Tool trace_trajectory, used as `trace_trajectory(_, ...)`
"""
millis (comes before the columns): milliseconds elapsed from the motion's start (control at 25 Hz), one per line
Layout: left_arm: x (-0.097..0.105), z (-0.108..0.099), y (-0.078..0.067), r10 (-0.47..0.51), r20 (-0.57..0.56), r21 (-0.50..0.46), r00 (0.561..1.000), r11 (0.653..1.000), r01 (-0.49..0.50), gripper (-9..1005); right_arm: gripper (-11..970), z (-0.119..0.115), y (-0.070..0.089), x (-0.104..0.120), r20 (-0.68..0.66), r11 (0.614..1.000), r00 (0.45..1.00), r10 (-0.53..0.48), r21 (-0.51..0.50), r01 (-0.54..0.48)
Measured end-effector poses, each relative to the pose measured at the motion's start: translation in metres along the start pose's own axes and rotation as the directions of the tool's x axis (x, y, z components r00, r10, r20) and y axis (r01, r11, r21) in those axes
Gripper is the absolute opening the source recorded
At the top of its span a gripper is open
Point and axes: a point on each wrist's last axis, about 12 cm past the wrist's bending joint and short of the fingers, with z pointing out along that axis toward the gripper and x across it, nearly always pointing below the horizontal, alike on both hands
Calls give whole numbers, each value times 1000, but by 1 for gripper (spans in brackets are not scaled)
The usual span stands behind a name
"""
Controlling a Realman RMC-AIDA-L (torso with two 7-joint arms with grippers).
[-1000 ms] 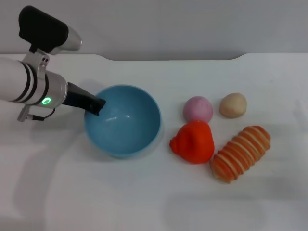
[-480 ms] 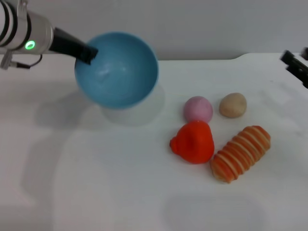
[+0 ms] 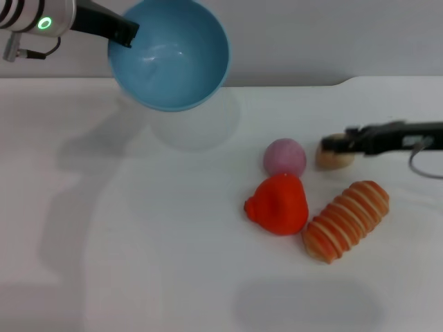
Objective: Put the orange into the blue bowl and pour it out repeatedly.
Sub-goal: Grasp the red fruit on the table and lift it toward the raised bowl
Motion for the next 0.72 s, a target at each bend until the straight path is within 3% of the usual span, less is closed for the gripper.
trace_trajectory(280, 2, 7, -1, 7, -4, -2, 1000, 1000, -7, 0, 708, 30, 22, 13, -151, 997, 988, -17, -71, 6)
trace_trajectory(720, 7, 14, -6, 15, -19, 7, 1000, 1000, -15, 0, 663, 53, 35, 19, -170, 994, 985, -44, -107, 26)
